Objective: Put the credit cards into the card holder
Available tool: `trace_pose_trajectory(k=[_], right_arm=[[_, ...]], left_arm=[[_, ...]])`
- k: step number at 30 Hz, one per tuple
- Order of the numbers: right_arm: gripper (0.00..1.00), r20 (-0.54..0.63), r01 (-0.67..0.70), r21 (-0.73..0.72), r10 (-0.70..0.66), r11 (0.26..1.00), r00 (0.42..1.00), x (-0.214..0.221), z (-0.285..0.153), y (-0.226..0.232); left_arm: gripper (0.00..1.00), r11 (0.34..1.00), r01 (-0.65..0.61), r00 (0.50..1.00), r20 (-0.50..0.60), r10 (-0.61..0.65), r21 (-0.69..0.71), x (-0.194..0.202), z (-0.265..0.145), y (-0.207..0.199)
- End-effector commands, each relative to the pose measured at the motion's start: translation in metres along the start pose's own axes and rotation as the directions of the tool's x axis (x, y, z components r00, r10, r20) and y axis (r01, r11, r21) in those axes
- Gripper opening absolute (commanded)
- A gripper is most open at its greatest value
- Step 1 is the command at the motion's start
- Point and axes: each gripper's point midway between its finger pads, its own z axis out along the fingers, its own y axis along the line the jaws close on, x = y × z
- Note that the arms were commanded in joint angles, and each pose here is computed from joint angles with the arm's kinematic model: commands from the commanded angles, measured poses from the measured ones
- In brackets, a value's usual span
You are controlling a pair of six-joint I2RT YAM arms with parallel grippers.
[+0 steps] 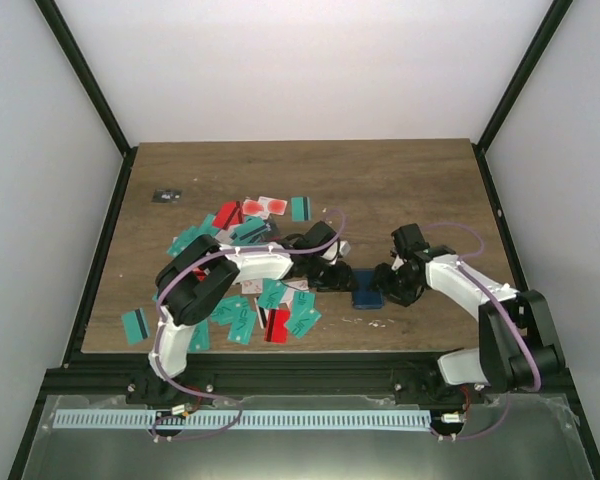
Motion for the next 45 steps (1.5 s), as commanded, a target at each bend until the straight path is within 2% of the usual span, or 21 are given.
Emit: trace_pose_trajectory(k=[1,7,10,13,18,21,26,29,35,45], right_arm=[[0.57,0.021,0.009,0.005,-0.009,1.000,1.000,-0.009,0.009,0.002],[0.44,-0.028,-0.006,-0.008,0.005,1.000,1.000,0.003,0.021,-0.004],[0.39,-0.054,-0.010,-0.027,0.009,1.000,0.999,0.012,0.026,-0.005],[0.39,-0.076,-0.011,-0.035,0.008,0.999,0.997,0.018,0.030,-0.006],[0.40,-0.074,0.007,-0.053,-0.011,0.999,0.997,0.019,0.024,-0.003],[0.49,-0.060,0.019,-0.087,-0.025,0.996,0.998,0.020,0.013,0.005],[0.76,-0.047,0.048,-0.144,-0.055,0.988,0.997,0.021,-0.012,0.021],[0.85,0.014,0.086,-0.187,-0.085,0.979,0.996,0.017,-0.036,0.034],[0.87,0.069,0.147,-0.220,-0.134,0.964,0.988,0.015,-0.059,0.045],[0.75,0.077,0.197,-0.288,-0.182,0.937,0.980,0.019,-0.066,0.057]], left_arm=[[0.48,0.998,0.058,0.998,-0.024,-0.057,0.022,0.015,-0.002,0.004],[0.43,0.995,0.075,0.996,-0.046,-0.072,0.060,0.020,0.015,0.005],[0.35,0.992,0.089,0.995,-0.052,-0.084,0.089,0.020,0.022,0.004],[0.26,0.987,0.096,0.995,-0.037,-0.092,0.132,0.019,0.027,0.001],[0.04,0.986,0.092,0.996,0.007,-0.094,0.140,0.012,0.022,-0.003],[0.04,0.990,0.065,0.996,0.049,-0.071,0.127,0.008,0.006,-0.015],[0.04,0.997,0.048,0.996,0.078,-0.052,0.052,0.008,-0.020,-0.025],[0.04,0.998,0.054,0.995,0.087,-0.051,-0.034,0.011,-0.037,-0.022],[0.04,0.998,0.015,0.997,0.083,-0.009,-0.068,0.016,-0.066,-0.042],[0.04,0.998,-0.042,0.997,0.058,0.044,-0.044,0.029,-0.084,-0.077]])
